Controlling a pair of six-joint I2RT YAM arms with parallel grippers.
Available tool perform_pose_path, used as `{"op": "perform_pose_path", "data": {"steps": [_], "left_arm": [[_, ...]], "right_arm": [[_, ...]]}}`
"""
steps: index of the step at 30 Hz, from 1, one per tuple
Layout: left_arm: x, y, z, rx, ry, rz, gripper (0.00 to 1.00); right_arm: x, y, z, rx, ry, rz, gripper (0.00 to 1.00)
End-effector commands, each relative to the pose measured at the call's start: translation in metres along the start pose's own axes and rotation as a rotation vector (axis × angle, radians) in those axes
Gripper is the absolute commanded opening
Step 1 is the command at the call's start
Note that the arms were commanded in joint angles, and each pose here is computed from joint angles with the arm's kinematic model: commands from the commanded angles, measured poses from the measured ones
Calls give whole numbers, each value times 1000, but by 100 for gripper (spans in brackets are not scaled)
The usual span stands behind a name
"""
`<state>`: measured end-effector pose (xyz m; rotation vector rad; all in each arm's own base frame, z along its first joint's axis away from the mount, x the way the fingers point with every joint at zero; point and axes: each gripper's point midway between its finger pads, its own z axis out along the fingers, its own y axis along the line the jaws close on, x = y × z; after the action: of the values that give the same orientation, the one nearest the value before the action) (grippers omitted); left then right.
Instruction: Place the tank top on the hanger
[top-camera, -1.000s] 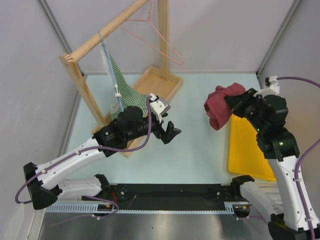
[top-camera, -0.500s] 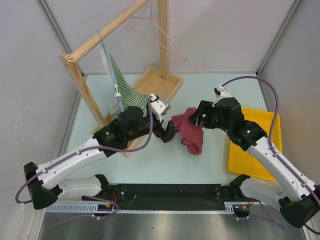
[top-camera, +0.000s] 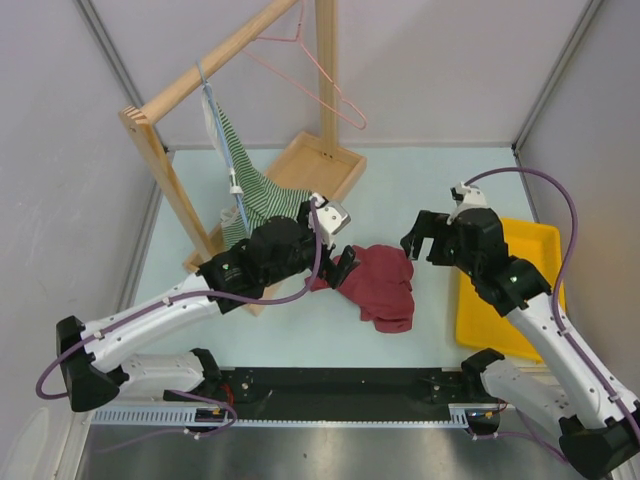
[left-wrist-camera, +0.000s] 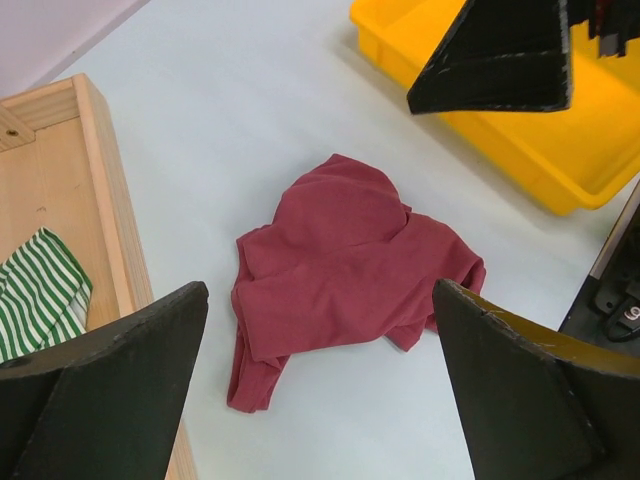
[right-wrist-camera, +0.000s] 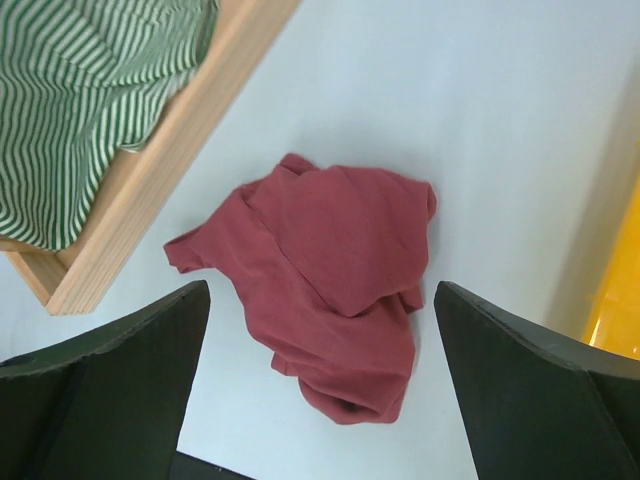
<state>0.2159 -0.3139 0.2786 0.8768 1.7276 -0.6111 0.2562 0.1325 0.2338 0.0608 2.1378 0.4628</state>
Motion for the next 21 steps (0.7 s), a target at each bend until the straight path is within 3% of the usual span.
{"op": "perform_pose_path", "data": {"steps": [1,12,17,21], "left_arm": [[-1,-2,-2,-20,4,0,99],[46,-16,-3,39,157,118,99],[58,-20,2,64,176,91,99],[68,-19,1,64,183,80,99]], "right_arm": [[-25,13,-10,-92,-104,-113,100],[-172,90,-18,-260,-404,-343,100],[-234,126,16,-344,-466,-417,99],[-252,149,47,-446,-465,-515,97]]}}
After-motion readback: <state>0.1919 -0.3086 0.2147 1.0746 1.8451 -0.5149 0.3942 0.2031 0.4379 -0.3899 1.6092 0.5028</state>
